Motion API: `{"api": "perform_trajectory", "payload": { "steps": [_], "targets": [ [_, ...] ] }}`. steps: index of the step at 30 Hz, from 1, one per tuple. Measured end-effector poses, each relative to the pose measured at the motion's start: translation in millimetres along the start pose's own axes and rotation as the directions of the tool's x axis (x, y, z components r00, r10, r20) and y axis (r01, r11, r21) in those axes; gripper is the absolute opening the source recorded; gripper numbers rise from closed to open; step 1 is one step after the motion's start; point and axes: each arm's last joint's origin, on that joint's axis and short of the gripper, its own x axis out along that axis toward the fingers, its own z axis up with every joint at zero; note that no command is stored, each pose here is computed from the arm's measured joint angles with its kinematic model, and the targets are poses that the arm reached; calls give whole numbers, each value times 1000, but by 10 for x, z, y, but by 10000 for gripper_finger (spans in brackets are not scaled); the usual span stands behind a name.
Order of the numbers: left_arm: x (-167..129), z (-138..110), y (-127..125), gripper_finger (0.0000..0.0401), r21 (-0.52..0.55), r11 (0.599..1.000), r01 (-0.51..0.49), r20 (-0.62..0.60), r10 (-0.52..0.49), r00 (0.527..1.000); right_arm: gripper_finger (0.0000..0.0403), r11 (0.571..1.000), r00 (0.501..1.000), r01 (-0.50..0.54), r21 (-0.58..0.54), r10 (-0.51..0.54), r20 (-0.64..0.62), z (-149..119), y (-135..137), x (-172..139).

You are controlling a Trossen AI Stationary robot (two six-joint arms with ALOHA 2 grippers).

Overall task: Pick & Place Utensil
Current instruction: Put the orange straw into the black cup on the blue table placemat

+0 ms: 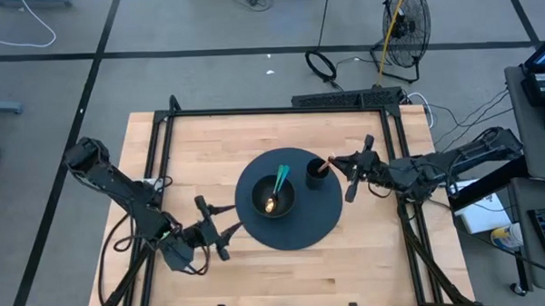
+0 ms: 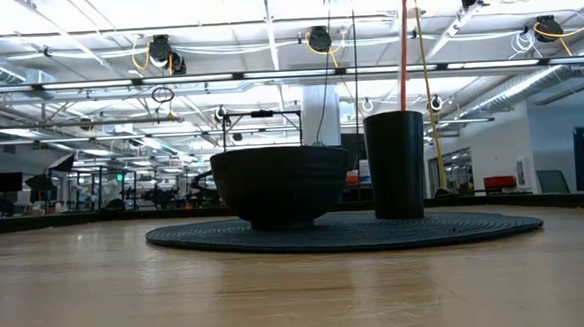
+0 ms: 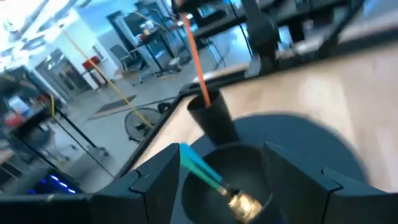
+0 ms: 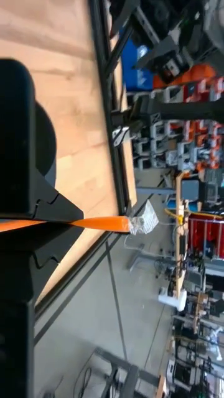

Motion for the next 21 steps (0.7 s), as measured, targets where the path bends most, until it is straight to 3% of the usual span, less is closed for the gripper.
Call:
{"api": "perform_trajectory", "payload": {
  "steps": [2, 4, 7, 9, 12, 17, 21],
  "targets": [
    [41, 42, 18, 232, -62, 998, 5, 15, -4, 1000, 0, 1000, 1000, -20, 11, 20, 9, -53, -21, 2],
    [123, 46, 28, 232, 36, 992, 117, 13, -118, 993, 0, 999, 999, -31, 15, 30, 11, -87, -45, 1],
    [260, 24, 24, 232, 216, 907, 362, 5, -371, 928, 0, 1000, 1000, -19, 15, 19, 6, -142, -81, -4],
    [383, 35, 77, 232, 249, 857, 452, 21, -471, 882, 0, 999, 1000, -31, 16, 31, 3, -169, -106, -13],
    [589, 45, 292, 232, 221, 849, 480, 29, -498, 867, 0, 997, 997, -71, 26, 71, 10, -172, -139, -22],
    [870, 96, 829, 232, 123, 792, 598, 127, -610, 782, 0, 995, 995, -100, 17, 99, 5, -188, -164, -16],
    [950, 126, 1312, 232, 26, 808, 588, 201, -581, 789, 0, 985, 985, -174, -8, 174, -4, -190, -172, 4]
  ]
}}
